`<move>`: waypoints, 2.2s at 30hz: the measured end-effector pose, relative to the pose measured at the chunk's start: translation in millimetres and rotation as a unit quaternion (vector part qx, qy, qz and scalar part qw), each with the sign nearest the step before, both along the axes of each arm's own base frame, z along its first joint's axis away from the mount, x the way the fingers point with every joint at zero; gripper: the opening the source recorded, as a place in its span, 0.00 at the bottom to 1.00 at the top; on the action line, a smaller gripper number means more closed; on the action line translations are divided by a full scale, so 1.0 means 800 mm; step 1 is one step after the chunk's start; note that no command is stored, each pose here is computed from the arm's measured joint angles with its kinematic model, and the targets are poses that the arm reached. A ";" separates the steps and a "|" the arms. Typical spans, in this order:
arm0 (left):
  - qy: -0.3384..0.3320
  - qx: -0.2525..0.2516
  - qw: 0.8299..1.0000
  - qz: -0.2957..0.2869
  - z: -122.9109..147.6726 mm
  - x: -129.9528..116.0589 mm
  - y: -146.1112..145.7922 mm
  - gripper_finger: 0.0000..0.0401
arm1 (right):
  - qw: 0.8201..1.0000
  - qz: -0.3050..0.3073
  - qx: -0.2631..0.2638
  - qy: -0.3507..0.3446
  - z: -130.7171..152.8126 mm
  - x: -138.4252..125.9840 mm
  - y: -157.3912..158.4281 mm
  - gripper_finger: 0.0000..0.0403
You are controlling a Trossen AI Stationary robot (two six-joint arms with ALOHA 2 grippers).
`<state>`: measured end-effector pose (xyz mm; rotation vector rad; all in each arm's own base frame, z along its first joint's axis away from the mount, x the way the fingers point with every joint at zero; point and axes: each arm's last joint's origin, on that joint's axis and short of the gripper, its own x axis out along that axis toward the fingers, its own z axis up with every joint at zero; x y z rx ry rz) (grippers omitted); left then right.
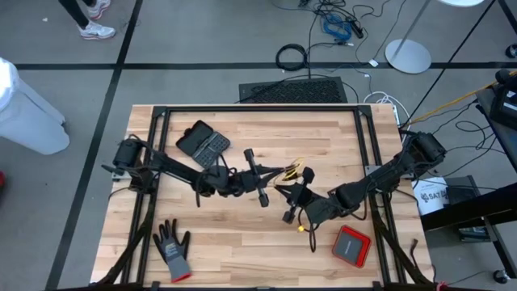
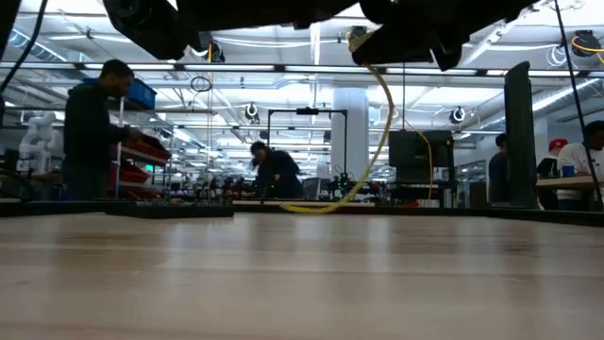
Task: Coil cords
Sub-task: Coil the yellow wire onto the spool
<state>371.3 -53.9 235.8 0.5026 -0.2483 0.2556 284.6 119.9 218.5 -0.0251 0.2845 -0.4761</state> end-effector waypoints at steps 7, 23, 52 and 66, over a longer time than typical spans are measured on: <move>0.012 0.001 1.000 0.009 -0.011 0.004 0.005 0.00 | 1.000 -0.001 -0.003 0.000 0.000 -0.001 0.002 0.00; 0.067 0.039 0.994 0.077 -0.021 0.006 0.010 0.00 | 0.999 0.002 -0.031 -0.006 0.022 -0.001 0.021 0.00; 0.079 0.029 0.989 0.119 -0.022 0.005 0.011 0.00 | 0.979 -0.120 -0.139 0.088 0.100 -0.077 0.043 0.00; 0.007 -0.049 0.997 0.061 0.023 -0.015 -0.012 0.00 | 0.970 -0.174 -0.142 0.091 0.096 -0.103 0.014 0.00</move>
